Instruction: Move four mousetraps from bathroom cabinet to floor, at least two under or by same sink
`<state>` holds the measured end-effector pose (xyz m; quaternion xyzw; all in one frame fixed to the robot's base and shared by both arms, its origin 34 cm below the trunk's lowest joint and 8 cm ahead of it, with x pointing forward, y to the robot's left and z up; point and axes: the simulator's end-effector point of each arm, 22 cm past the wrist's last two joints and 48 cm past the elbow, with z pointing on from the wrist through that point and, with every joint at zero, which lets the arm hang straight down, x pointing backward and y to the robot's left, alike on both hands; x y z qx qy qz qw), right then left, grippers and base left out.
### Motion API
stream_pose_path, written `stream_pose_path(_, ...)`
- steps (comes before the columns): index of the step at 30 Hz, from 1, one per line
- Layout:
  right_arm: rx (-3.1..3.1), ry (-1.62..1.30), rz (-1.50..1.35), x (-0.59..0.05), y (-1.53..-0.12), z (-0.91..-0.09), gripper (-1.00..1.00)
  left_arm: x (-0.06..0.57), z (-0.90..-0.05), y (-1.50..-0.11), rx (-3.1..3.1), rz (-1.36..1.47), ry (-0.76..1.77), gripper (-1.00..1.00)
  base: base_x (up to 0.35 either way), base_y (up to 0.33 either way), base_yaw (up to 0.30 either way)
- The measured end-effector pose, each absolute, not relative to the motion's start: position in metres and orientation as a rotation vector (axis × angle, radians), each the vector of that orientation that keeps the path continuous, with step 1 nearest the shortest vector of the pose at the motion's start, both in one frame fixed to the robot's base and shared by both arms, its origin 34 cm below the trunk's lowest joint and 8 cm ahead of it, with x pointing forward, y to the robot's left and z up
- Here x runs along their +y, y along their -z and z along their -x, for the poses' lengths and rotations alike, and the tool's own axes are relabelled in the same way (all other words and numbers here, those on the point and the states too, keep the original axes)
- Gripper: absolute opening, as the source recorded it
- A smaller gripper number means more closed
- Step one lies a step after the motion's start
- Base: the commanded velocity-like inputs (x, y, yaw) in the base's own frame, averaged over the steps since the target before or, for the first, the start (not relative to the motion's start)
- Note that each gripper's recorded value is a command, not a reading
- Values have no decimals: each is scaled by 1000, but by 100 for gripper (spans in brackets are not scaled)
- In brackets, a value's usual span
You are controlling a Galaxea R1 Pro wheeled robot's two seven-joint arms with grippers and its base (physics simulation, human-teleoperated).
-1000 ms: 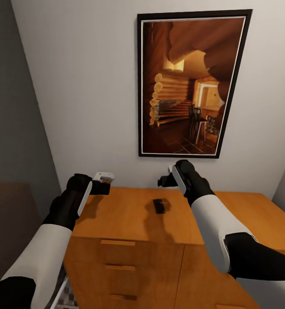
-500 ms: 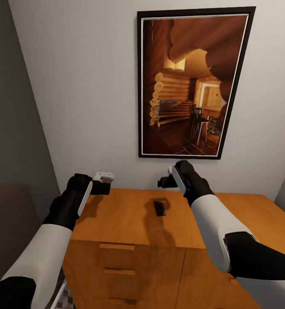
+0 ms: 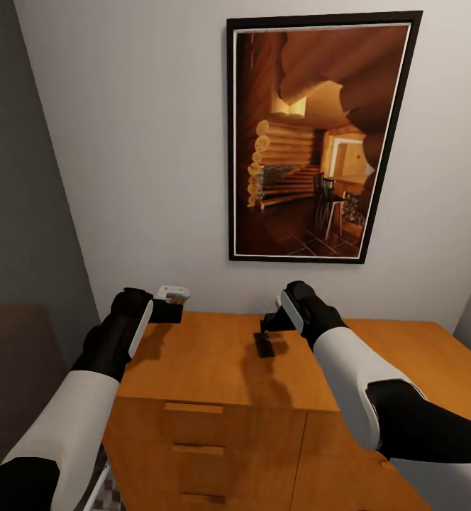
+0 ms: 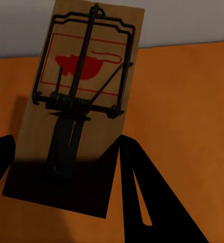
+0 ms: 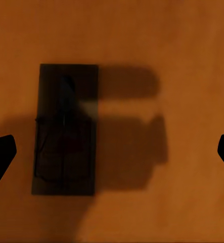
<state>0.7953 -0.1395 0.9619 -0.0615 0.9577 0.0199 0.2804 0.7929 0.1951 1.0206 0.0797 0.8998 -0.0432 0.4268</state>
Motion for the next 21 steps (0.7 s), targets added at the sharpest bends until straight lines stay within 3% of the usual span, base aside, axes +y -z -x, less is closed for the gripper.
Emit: stream_pose_path(21,2564,-70,168,-137,-963,-796,100,195,-793,-1017,2257,-199,109,-100,0,14,0)
